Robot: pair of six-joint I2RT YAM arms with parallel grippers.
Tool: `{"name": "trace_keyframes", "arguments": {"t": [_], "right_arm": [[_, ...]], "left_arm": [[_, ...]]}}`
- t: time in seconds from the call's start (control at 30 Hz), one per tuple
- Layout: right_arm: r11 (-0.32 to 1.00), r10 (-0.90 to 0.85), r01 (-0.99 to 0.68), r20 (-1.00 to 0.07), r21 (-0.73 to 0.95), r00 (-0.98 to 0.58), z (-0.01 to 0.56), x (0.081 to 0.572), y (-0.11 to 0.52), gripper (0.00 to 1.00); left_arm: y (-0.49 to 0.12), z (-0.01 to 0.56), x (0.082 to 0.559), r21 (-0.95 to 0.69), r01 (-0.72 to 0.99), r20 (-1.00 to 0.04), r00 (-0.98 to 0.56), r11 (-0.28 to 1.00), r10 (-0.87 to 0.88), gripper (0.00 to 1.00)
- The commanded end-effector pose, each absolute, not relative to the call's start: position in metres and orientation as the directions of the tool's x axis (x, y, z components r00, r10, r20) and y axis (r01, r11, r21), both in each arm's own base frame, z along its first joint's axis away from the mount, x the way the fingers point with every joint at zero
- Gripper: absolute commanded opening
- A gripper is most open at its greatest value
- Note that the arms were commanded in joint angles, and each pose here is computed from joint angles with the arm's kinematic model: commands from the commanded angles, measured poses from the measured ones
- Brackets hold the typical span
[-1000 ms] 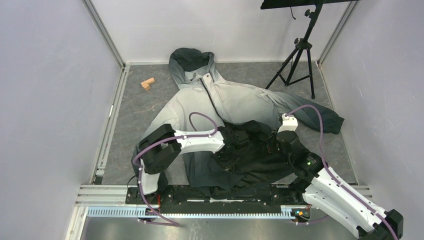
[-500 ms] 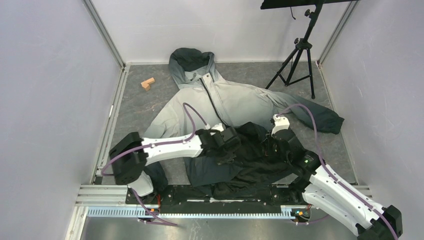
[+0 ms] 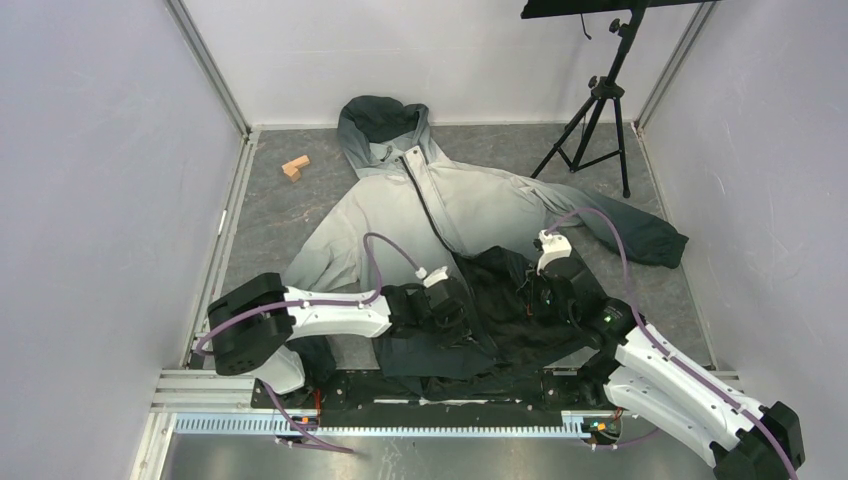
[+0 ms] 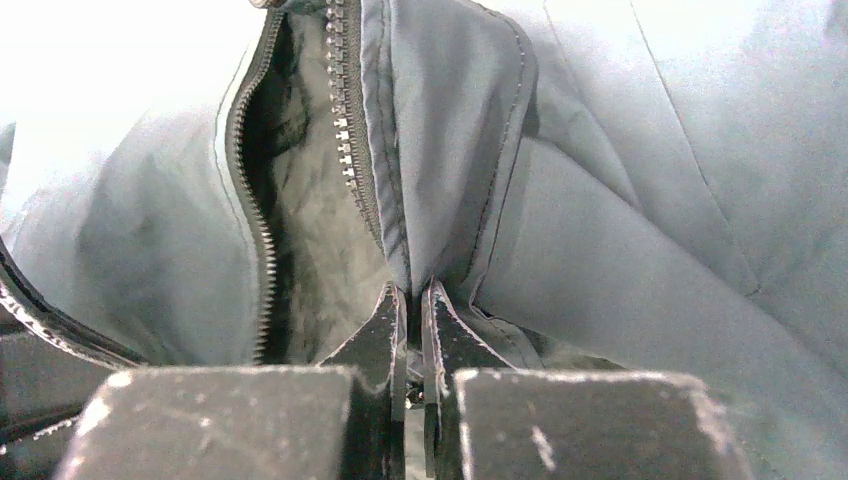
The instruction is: Zip up the jacket
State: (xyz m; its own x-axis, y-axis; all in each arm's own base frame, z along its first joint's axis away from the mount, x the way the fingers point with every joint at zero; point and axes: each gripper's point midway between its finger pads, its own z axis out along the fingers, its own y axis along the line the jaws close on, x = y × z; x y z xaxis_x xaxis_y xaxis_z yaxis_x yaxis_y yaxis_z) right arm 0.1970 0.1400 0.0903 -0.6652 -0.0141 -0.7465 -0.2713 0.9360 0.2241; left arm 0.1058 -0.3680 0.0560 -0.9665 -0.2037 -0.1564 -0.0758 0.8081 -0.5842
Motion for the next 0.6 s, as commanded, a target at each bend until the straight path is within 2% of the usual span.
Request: {"name": "trace_keyframes", "arguments": {"t": [0.0,0.17,0.23,0.33,0.43,0.57], "right_arm": [[0.950,0.037,-0.216,-0.771,0.223,-0.636,0.106,0.207,0.135,0.00],[0.954,0.037,-0.207,-0.771,0.216,-0.635,0.107,0.207,0.132,0.00],[0.954,0.040,-0.205,-0.773,0.217,-0.633,0.107,0.206,0.132,0.00],[0.956,0.042,-0.200,-0.777,0.214,-0.628,0.106,0.206,0.130,0.00],[0.959,0.044,-0.192,-0.778,0.209,-0.627,0.106,0.206,0.128,0.00],[0.961,0.047,-0.186,-0.783,0.205,-0.620,0.112,0.207,0.126,0.00]], "left_arm": [[-0.397,0.072,0.098,-0.688,-0.293,0.068,-0.937,0.664,-0.343,0.35],[-0.386,0.063,0.086,-0.562,-0.508,0.221,-0.853,0.653,-0.473,0.55],[-0.382,0.061,0.074,-0.478,-0.576,0.273,-0.815,0.663,-0.511,0.59],[-0.384,0.056,0.053,-0.351,-0.645,0.346,-0.763,0.678,-0.546,0.55],[-0.398,0.055,0.041,-0.314,-0.651,0.391,-0.752,0.691,-0.531,0.51],[-0.399,0.048,0.041,-0.251,-0.659,0.344,-0.746,0.709,-0.571,0.48]]}}
